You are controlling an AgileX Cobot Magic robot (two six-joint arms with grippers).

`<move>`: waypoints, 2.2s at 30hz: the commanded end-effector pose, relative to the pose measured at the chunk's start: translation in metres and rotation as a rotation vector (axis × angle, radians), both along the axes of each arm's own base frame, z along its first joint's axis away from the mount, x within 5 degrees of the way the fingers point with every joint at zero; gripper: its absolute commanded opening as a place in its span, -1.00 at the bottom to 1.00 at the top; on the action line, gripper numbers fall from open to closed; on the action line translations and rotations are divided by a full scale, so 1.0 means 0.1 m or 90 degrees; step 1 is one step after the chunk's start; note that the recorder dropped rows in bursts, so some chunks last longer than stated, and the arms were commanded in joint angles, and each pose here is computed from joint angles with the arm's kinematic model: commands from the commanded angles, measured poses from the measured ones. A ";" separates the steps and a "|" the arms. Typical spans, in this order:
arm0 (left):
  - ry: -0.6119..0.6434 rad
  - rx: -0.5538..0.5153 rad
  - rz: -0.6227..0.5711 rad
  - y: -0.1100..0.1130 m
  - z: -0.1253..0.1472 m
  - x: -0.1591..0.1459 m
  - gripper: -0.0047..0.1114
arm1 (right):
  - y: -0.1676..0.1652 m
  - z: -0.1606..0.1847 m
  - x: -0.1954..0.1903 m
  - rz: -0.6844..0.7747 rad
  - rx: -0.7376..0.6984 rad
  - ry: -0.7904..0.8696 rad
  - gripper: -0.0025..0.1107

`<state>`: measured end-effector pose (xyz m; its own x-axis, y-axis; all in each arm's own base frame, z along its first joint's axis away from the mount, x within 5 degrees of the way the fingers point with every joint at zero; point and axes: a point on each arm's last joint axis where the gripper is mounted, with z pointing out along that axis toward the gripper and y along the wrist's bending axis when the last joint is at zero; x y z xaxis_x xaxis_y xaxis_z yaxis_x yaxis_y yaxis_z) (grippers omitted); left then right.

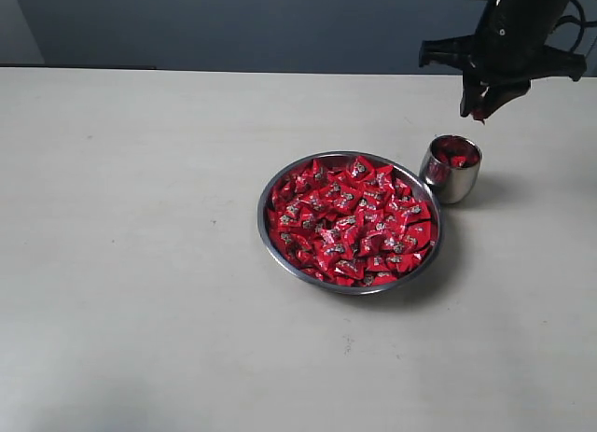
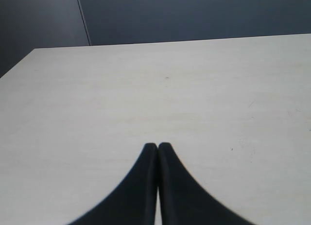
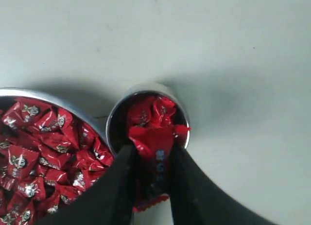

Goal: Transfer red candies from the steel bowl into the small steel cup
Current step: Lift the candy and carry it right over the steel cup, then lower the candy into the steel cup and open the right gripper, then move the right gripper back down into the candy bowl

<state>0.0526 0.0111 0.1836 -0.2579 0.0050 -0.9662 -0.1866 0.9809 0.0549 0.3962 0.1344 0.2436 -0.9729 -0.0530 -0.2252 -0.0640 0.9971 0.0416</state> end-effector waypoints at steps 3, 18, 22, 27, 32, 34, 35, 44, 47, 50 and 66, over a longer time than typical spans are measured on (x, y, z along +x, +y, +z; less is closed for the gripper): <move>-0.005 0.001 -0.004 0.00 -0.01 0.00 -0.91 | 0.04 -0.17 0.04 0.026 0.019 0.031 -0.97; -0.005 0.001 -0.004 0.00 -0.01 0.00 -0.91 | 0.05 -0.38 0.11 0.029 0.003 0.040 -0.97; -0.005 0.001 -0.004 0.00 -0.01 0.00 -0.91 | 0.04 -0.39 0.11 0.032 -0.007 0.038 -0.97; -0.005 0.001 -0.004 0.00 -0.01 0.00 -0.91 | 0.03 -0.39 0.11 0.032 -0.009 0.044 -0.97; -0.005 0.001 -0.004 0.00 -0.01 0.00 -0.91 | 0.03 -0.39 0.10 0.032 -0.010 0.048 -0.62; -0.005 0.001 -0.004 0.00 -0.01 0.00 -0.91 | 0.03 -0.39 0.10 0.033 -0.014 0.049 -0.47; -0.005 0.001 -0.004 0.00 -0.01 0.00 -0.91 | 0.02 -0.39 0.10 0.034 -0.016 0.050 -0.42; -0.005 0.001 -0.004 0.00 -0.01 0.00 -0.91 | 0.01 -0.39 0.09 0.036 -0.028 0.057 -0.40; -0.005 0.001 -0.004 0.00 -0.01 0.00 -0.91 | 0.00 -0.39 0.08 0.036 -0.030 0.062 -0.40; -0.005 0.001 -0.004 0.00 -0.01 0.00 -0.91 | 0.01 -0.38 0.06 0.034 -0.026 0.071 -0.40; -0.005 0.001 -0.004 0.00 -0.01 0.00 -0.91 | 0.17 0.14 -0.15 0.118 0.124 0.041 -0.40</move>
